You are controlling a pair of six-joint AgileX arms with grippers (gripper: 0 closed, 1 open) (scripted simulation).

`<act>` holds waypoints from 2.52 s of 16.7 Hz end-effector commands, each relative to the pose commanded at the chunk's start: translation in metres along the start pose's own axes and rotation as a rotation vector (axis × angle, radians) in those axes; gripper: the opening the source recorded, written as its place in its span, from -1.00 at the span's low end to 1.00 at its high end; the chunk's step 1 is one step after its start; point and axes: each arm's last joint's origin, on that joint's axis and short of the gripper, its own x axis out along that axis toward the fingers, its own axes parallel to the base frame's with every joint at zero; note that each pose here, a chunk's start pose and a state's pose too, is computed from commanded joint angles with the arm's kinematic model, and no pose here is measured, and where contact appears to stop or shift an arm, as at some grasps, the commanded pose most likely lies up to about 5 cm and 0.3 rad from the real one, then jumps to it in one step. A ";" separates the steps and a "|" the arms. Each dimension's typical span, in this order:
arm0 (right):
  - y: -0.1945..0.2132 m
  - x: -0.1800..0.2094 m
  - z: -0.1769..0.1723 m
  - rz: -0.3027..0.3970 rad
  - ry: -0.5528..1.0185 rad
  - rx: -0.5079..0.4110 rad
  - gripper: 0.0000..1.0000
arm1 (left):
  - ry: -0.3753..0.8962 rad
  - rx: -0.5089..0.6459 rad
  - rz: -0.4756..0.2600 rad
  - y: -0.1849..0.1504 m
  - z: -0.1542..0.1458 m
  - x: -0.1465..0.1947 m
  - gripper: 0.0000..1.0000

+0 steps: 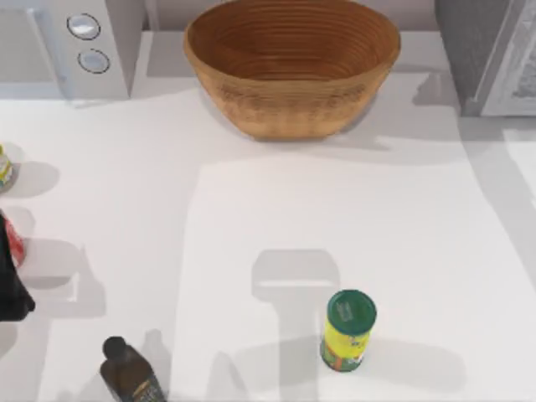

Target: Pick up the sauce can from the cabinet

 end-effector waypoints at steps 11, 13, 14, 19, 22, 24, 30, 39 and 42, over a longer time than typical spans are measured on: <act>-0.011 -0.033 -0.012 -0.007 -0.039 0.007 -1.00 | 0.000 0.000 0.000 0.000 0.000 0.000 1.00; -0.016 -0.048 -0.030 -0.006 -0.036 0.006 -1.00 | 0.000 0.000 0.000 0.000 0.000 0.000 1.00; -0.018 -0.056 -0.044 -0.005 -0.028 0.004 -1.00 | 0.000 0.000 0.000 0.000 0.000 0.000 1.00; -0.030 -0.090 -0.151 0.001 0.052 -0.006 -1.00 | 0.000 0.000 0.000 0.000 0.000 0.000 1.00; -0.036 -0.109 -0.234 0.002 0.097 -0.008 -1.00 | 0.000 0.000 0.000 0.000 0.000 0.000 1.00; -0.039 -0.119 -0.287 0.003 0.109 -0.006 -1.00 | 0.000 0.000 0.000 0.000 0.000 0.000 1.00; -0.043 -0.133 -0.390 0.006 0.042 -0.002 -1.00 | 0.000 0.000 0.000 0.000 0.000 0.000 1.00; -0.044 -0.134 -0.407 0.010 0.018 0.000 -1.00 | 0.000 0.000 0.000 0.000 0.000 0.000 1.00; -0.043 -0.132 -0.400 0.028 -0.003 0.001 -1.00 | 0.000 0.000 0.000 0.000 0.000 0.000 1.00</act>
